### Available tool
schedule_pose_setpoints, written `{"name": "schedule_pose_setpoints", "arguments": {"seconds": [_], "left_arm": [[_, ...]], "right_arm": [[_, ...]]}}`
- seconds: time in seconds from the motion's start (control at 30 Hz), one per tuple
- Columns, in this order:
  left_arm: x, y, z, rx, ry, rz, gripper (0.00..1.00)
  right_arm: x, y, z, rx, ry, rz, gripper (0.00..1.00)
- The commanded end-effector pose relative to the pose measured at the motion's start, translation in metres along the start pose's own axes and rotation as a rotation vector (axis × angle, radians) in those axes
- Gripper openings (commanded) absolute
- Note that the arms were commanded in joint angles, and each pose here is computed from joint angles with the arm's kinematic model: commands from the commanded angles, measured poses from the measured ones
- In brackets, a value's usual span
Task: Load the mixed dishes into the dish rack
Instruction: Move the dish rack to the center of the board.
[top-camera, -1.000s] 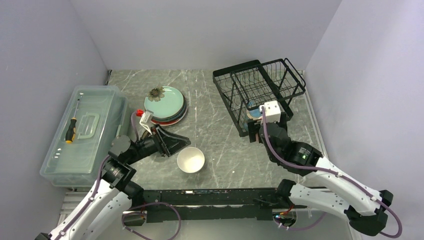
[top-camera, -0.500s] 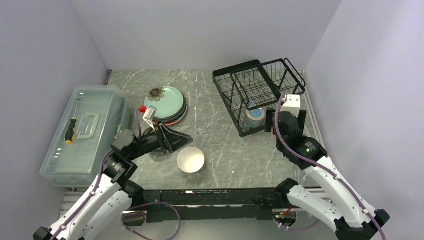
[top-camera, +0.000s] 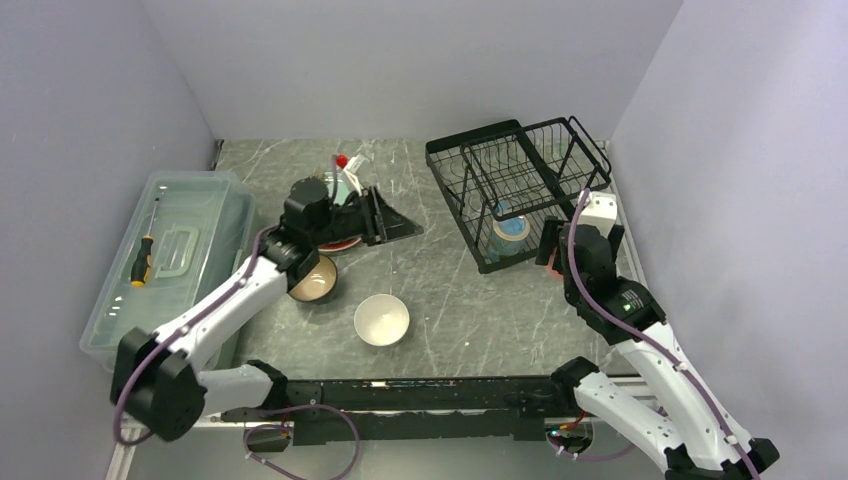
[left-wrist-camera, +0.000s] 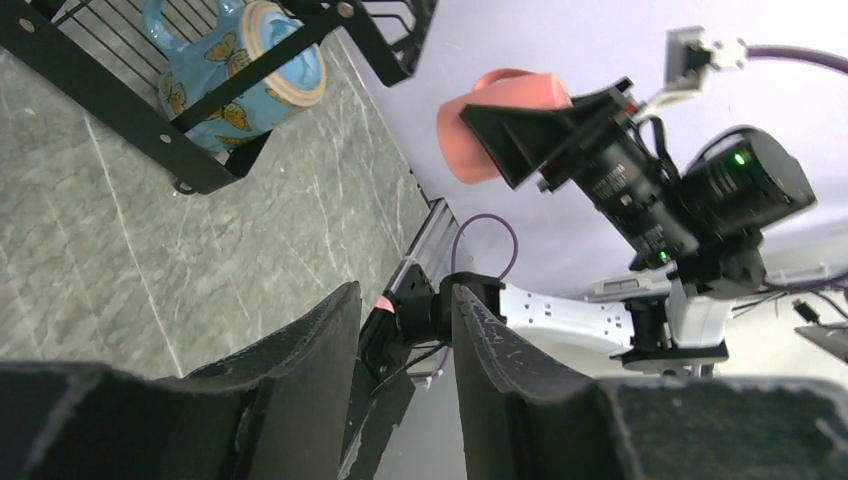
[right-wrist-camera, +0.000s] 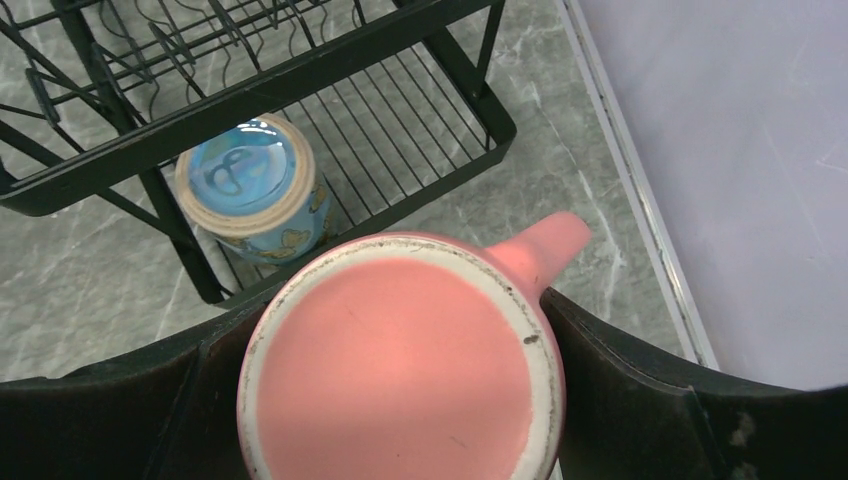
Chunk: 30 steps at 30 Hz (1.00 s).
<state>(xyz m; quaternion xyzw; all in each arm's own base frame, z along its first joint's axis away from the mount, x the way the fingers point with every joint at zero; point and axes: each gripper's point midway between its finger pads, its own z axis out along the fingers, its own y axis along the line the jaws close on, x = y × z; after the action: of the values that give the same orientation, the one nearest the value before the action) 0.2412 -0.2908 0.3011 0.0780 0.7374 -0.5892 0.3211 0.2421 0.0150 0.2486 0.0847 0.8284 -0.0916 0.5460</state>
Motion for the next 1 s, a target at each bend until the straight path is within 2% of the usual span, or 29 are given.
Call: {"name": "schedule_pose_setpoints", "arguments": {"seconds": [0.0,0.13,0.43,0.97], "left_arm": [[-0.020,-0.013,0.025,0.086,0.005,-0.036,0.43],[-0.035,-0.013,0.050,0.101,0.000,-0.052,0.40],[-0.042,-0.008,0.110,0.088,0.022,-0.093,0.41],[-0.057,0.003,0.163,0.078,0.011,-0.131,0.42]], "right_arm": [[-0.033,0.003,-0.012,-0.049,-0.098,0.113,0.48],[-0.033,0.004,-0.015,-0.067,-0.105,0.122,0.49],[-0.037,0.008,-0.024,-0.128,-0.129,0.156,0.50],[-0.046,0.007,-0.036,-0.179,-0.163,0.163,0.51]]}}
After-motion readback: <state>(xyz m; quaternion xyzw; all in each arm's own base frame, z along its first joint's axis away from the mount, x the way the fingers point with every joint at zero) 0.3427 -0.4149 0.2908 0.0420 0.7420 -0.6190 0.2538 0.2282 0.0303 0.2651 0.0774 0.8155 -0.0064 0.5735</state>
